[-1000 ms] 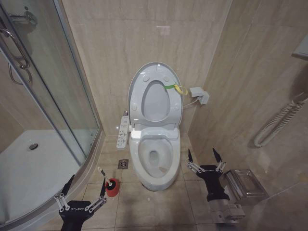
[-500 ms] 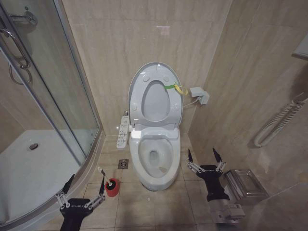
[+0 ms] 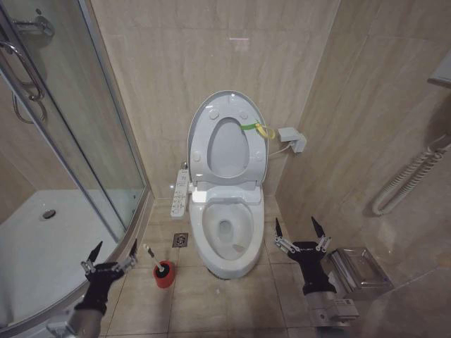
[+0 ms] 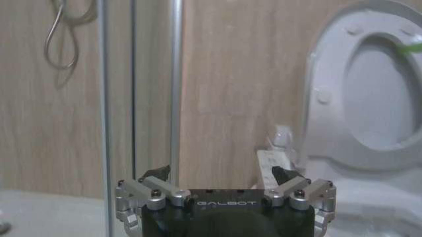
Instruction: Open the toilet lid, clean the toilet bowl with a toilet brush, close the toilet lid, and flush.
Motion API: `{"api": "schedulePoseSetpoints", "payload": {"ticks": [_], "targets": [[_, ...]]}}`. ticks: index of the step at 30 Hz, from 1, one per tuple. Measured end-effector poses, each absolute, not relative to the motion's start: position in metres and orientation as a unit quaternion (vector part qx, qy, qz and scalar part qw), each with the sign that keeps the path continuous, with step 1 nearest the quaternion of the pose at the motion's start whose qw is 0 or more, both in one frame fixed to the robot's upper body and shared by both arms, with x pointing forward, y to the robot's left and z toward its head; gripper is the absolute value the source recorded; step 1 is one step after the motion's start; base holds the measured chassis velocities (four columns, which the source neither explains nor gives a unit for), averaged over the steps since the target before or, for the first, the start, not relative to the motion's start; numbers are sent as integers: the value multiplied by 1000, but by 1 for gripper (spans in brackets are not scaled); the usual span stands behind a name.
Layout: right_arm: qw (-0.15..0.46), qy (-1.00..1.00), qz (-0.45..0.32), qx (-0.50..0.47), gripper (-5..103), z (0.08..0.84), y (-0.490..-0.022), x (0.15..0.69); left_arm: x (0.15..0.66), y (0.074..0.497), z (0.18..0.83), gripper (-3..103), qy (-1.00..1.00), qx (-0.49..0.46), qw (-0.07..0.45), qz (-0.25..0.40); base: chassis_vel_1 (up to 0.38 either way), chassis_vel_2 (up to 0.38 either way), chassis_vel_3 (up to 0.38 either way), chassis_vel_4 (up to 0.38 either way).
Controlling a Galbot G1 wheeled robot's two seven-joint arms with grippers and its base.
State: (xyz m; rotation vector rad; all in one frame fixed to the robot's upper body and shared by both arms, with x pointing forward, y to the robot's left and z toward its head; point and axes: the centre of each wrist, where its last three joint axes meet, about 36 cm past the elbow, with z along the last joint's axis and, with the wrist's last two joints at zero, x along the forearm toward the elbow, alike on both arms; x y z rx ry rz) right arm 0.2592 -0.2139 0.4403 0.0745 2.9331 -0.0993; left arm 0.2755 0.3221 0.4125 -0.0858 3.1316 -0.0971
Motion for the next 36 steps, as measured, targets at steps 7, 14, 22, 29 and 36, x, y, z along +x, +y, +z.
{"api": "schedulePoseSetpoints", "payload": {"ticks": [7,14,22,29,36], "targets": [[103,994,-34,25,100,440,-214,259,284,330,411,100,998,-26,7,-49,0,0,0,0],[103,994,-34,25,100,440,-214,259,279,309,466,100,991,35,124,-41,0,0,0,0],[103,994,-34,25,100,440,-214,259,279,305,464,100,990,37,133,-42,0,0,0,0],[103,994,-34,25,100,440,-214,259,283,310,442,100,993,26,113,-38,0,0,0,0],[103,994,-34,25,100,440,-214,259,294,320,383,100,996,5,82,-41,0,0,0,0]]}}
